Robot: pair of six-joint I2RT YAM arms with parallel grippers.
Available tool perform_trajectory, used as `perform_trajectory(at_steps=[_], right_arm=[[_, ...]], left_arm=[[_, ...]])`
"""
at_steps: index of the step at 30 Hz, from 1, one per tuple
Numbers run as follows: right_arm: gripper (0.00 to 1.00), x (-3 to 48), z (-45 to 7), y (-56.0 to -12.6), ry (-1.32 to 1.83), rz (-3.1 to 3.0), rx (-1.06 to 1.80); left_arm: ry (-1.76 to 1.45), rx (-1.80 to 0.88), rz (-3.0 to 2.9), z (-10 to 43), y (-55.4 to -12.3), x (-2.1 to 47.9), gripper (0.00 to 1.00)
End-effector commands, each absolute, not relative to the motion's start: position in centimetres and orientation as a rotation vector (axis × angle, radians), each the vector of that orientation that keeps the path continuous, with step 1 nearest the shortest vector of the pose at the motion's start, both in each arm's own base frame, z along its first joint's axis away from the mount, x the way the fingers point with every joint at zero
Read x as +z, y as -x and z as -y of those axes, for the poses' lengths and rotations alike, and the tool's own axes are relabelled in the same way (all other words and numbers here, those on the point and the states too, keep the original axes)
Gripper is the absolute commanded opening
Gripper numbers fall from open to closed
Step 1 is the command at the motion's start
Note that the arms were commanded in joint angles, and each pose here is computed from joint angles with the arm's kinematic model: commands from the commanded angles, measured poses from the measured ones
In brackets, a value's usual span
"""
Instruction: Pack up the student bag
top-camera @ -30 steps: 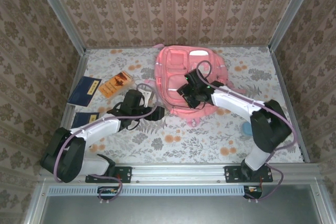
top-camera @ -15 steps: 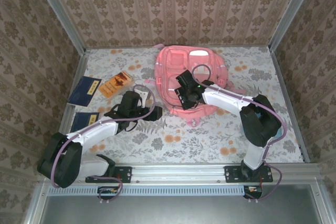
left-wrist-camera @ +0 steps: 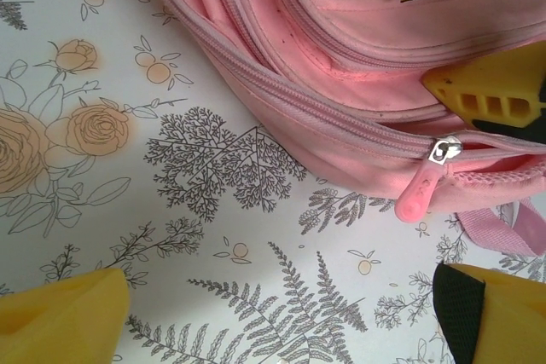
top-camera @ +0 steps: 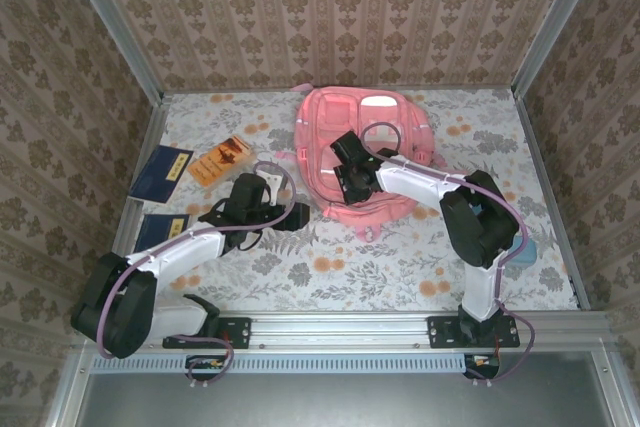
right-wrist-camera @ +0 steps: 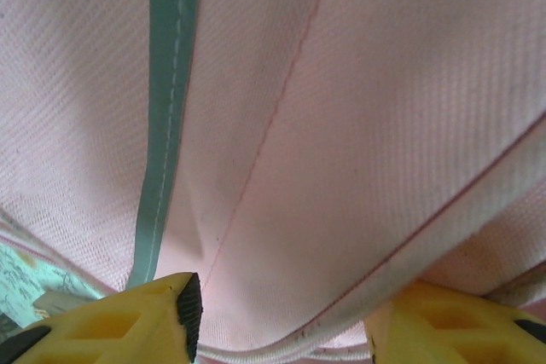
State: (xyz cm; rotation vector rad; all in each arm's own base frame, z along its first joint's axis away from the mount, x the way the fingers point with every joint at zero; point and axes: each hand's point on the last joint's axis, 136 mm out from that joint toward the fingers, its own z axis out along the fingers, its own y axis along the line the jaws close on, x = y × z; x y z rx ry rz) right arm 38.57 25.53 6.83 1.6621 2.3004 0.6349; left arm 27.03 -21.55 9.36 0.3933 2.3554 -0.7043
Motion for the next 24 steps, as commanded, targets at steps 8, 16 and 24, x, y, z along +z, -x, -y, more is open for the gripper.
perform_trajectory(at_steps=[8, 16, 24], right_arm=[[0.16, 8.5, -23.9, -39.8, -1.588, -2.238, 0.631], [0.1, 15.0, -22.8, -39.2, -1.348, -2.203, 0.759], [0.1, 17.3, -23.8, -38.7, -1.275, -2.234, 0.889]], left_arm=[[-0.509, -0.856, -2.32, 24.2, -26.7, 10.4, 0.9], [-0.685, -0.979, -2.249, 27.3, -25.5, 10.8, 0.78], [-0.828, -1.08, -2.183, 31.2, -24.5, 11.1, 0.69]])
